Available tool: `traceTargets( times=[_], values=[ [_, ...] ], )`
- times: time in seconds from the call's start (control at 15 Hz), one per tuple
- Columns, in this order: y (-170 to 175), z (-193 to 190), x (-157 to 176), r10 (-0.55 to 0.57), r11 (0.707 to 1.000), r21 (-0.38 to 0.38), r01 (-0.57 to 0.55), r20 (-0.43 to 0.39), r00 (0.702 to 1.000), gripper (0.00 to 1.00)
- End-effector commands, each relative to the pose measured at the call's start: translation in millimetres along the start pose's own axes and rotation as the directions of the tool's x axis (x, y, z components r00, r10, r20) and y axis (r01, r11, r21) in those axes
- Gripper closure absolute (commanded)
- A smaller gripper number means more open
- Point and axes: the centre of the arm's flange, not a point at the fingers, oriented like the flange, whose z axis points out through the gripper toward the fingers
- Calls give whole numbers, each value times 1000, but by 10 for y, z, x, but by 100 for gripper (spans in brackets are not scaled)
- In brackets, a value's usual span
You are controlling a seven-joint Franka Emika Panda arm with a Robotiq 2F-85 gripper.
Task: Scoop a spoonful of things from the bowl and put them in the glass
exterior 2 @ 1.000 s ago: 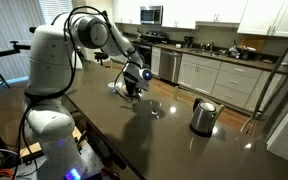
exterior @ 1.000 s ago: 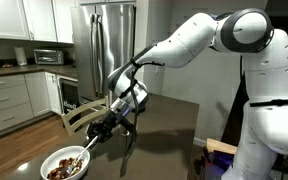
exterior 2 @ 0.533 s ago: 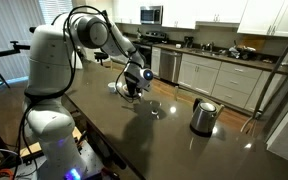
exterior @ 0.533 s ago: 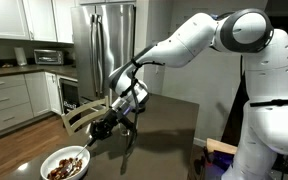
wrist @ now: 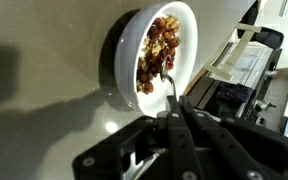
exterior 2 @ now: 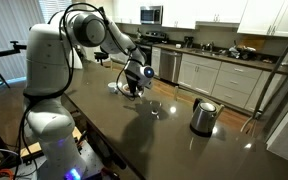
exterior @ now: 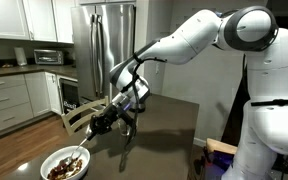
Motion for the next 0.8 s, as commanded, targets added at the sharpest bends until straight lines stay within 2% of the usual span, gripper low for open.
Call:
traceTargets(
  times=[0.0, 0.4, 0.73],
  values=[
    [-139, -200, 8, -48, 999, 7, 48, -35, 998, 95],
    [-216, -286, 48, -142, 984, -120, 135, -48, 989, 95],
    [-231, -227, 4, -242, 940, -249, 232, -7, 970, 96]
  ],
)
